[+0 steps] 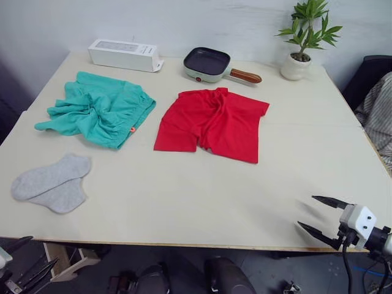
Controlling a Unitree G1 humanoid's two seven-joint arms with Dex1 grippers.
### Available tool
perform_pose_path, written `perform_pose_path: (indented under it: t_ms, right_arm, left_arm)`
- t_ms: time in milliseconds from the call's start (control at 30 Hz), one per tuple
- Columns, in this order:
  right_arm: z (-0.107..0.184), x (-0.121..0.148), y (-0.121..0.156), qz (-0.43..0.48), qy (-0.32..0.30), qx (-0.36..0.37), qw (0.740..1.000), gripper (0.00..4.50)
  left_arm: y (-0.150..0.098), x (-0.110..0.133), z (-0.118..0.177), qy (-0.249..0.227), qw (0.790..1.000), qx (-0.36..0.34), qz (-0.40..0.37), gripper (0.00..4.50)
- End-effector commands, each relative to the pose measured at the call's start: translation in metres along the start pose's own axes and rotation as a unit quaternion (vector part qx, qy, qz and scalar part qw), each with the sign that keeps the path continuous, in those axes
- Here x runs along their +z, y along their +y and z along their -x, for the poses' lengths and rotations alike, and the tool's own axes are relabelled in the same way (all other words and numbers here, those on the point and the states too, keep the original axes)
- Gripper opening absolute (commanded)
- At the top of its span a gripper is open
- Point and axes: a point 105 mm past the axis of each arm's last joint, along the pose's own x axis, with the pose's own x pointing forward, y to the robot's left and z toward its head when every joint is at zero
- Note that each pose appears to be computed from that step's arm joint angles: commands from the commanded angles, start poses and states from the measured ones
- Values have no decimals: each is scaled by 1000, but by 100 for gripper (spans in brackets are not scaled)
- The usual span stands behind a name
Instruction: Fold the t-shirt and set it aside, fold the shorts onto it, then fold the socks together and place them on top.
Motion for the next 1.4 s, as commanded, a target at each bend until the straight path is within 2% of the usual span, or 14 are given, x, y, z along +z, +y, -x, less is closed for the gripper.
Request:
perform_pose_path:
  t_ms: [33, 133, 267, 333, 433, 533, 700, 833, 1100, 1233, 1400]
  right_arm:
    - [-7, 14, -6, 12, -34, -16, 999, 448]
    - [-17, 24, -7, 7, -53, -16, 998, 448]
    - [-43, 51, -24, 11, -82, -32, 996, 448]
    - [-54, 59, -28, 26, -78, -17, 996, 448]
    - [-76, 72, -35, 45, -77, -3, 996, 448]
    - [-104, 87, -44, 67, -78, 11, 995, 448]
    - [-146, 92, -57, 56, -49, 33, 997, 448]
    - [-167, 90, -69, 69, -16, 38, 997, 448]
    - [-187, 89, -81, 68, 12, 34, 997, 448]
    - [-190, 89, -88, 69, 18, 15, 997, 448]
    - [-189, 91, -99, 63, 19, -20, 998, 448]
  left_arm:
    - [8, 12, 6, -14, 1000, 5, -13, 450]
    - [6, 29, -4, -41, 999, -19, 6, 450]
    - [-6, 87, -47, -106, 990, -95, 7, 450]
    - [-9, 111, -68, -130, 986, -107, 10, 450]
    - [-18, 137, -102, -140, 980, -136, -40, 450]
    - [-18, 161, -143, -145, 976, -130, -96, 450]
    - [-17, 196, -194, -159, 966, -133, -152, 450]
    - [-16, 211, -229, -145, 961, -150, -179, 450]
    - [-13, 211, -295, -67, 965, -133, -214, 450]
    - [-16, 212, -312, -51, 965, -114, -231, 450]
    - [-34, 215, -329, -39, 961, -107, -251, 450]
